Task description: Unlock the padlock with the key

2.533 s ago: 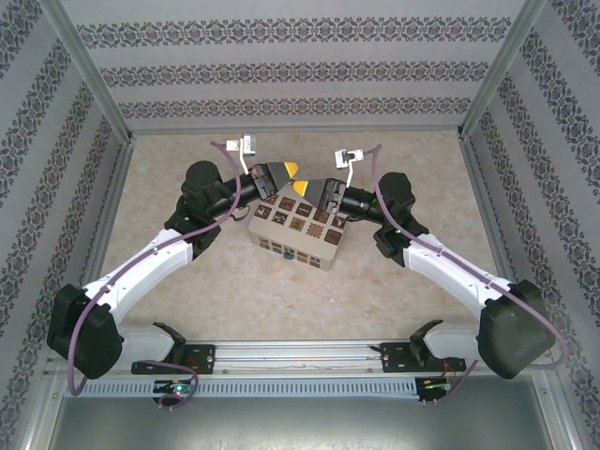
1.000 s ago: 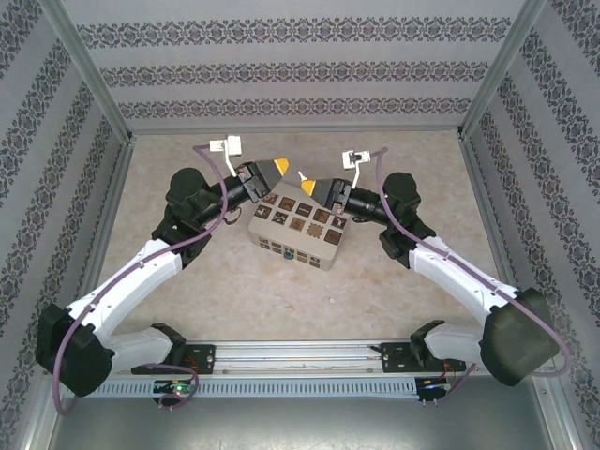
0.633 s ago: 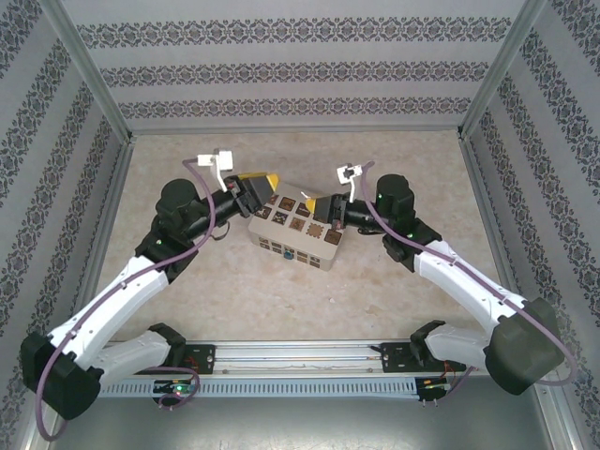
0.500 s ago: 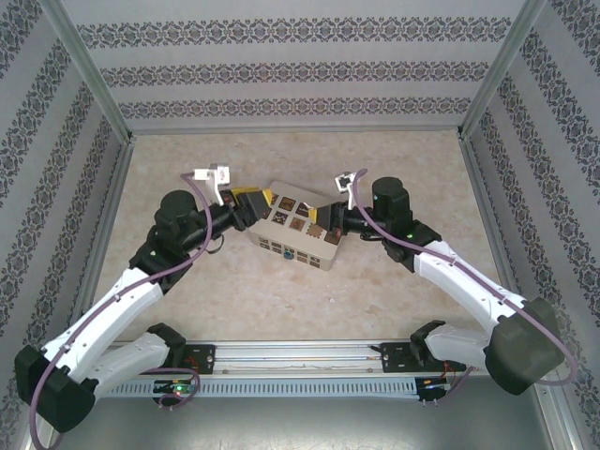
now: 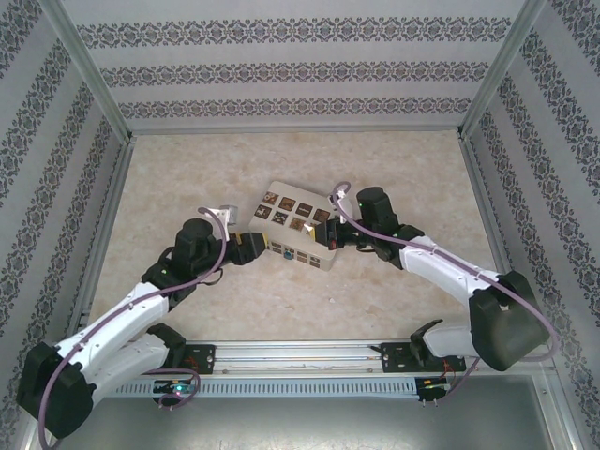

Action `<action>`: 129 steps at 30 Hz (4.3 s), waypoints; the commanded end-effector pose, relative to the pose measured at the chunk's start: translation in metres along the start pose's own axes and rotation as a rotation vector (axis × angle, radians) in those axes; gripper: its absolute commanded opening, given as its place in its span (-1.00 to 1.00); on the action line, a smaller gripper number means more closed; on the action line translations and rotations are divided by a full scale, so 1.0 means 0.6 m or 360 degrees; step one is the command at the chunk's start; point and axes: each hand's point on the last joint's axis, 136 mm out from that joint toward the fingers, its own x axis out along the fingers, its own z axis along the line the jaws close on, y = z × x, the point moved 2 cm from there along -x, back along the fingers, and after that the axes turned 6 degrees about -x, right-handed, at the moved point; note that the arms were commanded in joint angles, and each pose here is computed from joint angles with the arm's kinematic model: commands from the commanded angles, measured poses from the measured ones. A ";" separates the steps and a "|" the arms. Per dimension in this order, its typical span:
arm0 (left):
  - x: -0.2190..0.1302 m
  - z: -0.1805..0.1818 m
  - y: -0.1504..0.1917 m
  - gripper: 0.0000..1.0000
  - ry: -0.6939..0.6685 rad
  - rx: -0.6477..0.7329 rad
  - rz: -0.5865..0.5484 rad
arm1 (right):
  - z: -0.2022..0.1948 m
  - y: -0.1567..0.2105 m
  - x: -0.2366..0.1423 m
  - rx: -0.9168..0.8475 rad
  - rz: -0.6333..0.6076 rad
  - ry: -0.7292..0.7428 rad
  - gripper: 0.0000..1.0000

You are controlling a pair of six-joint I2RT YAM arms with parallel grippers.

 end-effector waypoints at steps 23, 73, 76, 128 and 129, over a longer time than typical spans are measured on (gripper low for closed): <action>0.058 0.056 0.059 0.15 -0.0013 0.0149 0.0037 | -0.074 0.074 0.053 0.0178 0.0191 0.0098 -1.00; 0.216 0.076 0.108 0.17 0.0109 0.0136 0.0172 | -0.092 0.074 0.055 0.0175 0.0216 0.0112 -1.00; 0.221 0.073 0.113 0.14 0.0106 0.0145 0.0188 | -0.094 0.074 0.055 0.0178 0.0216 0.0110 -1.00; 0.194 -0.012 0.064 -0.42 0.0093 -0.0245 0.0258 | 0.013 0.125 0.000 -0.0586 -0.0189 0.0205 -1.00; 0.193 -0.014 0.063 -0.42 0.0092 -0.0256 0.0260 | 0.016 0.125 0.004 -0.0625 -0.0204 0.0219 -1.00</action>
